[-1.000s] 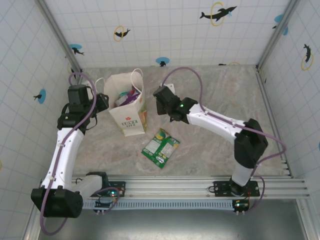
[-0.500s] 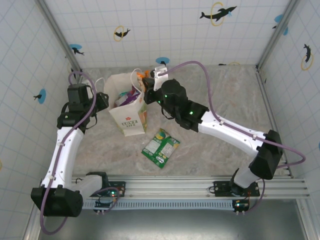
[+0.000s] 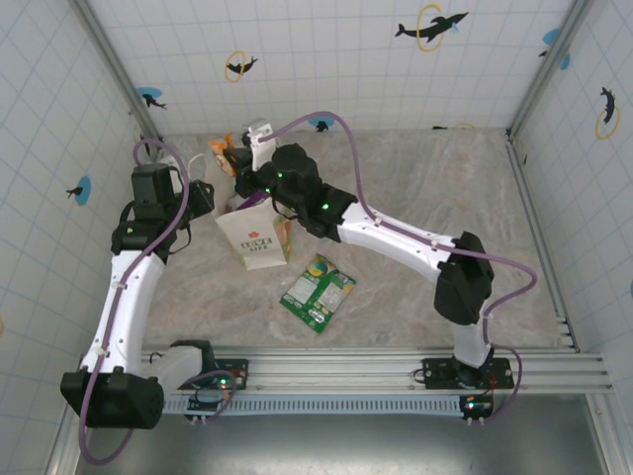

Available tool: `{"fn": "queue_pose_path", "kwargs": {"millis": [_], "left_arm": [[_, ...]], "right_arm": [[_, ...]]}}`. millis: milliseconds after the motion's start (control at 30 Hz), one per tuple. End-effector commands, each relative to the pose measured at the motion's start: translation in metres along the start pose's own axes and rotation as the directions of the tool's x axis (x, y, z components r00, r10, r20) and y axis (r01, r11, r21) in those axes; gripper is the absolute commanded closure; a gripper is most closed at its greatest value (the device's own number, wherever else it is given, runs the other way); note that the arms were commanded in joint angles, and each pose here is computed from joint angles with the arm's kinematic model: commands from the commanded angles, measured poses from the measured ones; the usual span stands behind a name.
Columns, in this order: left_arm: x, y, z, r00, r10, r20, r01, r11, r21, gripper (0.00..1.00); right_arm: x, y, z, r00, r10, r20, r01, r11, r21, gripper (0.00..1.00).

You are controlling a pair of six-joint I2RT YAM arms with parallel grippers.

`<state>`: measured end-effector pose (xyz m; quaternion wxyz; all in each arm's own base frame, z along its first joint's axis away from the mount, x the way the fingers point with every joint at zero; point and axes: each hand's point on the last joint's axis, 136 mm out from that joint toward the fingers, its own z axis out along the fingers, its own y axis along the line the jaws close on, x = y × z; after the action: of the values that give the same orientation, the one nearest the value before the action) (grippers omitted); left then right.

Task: Place the snacks into the paper bag

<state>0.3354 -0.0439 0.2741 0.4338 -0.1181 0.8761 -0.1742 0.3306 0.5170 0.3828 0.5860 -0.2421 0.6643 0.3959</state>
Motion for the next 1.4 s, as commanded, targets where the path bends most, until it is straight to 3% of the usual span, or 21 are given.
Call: {"fn": "queue_pose_path", "kwargs": {"millis": [0, 100, 267, 600, 900, 1100, 1367], "left_arm": [[-0.005, -0.002, -0.005, 1.0, 0.004, 0.008, -0.004, 1.0, -0.012, 0.64], [-0.005, -0.001, -0.006, 1.0, 0.005, 0.008, -0.005, 1.0, -0.015, 0.64], [-0.001, -0.001, -0.004, 1.0, -0.002, -0.009, 0.002, 1.0, -0.016, 0.64], [0.011, 0.002, -0.003, 0.998, -0.027, -0.052, 0.026, 0.999, -0.019, 0.64], [0.016, 0.002, -0.011, 0.998, -0.025, -0.055, 0.024, 1.0, -0.018, 0.62], [0.024, 0.004, -0.025, 0.999, 0.016, -0.046, -0.017, 1.0, -0.02, 0.58], [0.046, 0.007, -0.03, 0.997, -0.001, -0.076, 0.001, 1.0, 0.004, 0.53]], "right_arm": [[-0.017, 0.004, 0.006, 0.998, 0.038, 0.04, -0.037, 0.999, -0.04, 0.95], [-0.008, -0.004, 0.012, 0.998, 0.059, 0.023, -0.059, 0.998, -0.029, 0.89], [-0.002, -0.017, 0.014, 0.997, 0.076, -0.001, -0.076, 0.997, 0.009, 0.64], [-0.01, -0.011, -0.015, 0.998, 0.054, -0.015, -0.054, 0.999, -0.006, 0.61], [0.055, -0.033, -0.088, 0.971, 0.162, -0.177, -0.154, 0.986, 0.059, 0.57], [0.136, -0.068, -0.158, 0.871, 0.406, -0.276, -0.358, 0.91, 0.207, 0.52], [0.232, -0.09, -0.241, 0.643, 0.717, -0.27, -0.582, 0.686, 0.437, 0.48]]}}
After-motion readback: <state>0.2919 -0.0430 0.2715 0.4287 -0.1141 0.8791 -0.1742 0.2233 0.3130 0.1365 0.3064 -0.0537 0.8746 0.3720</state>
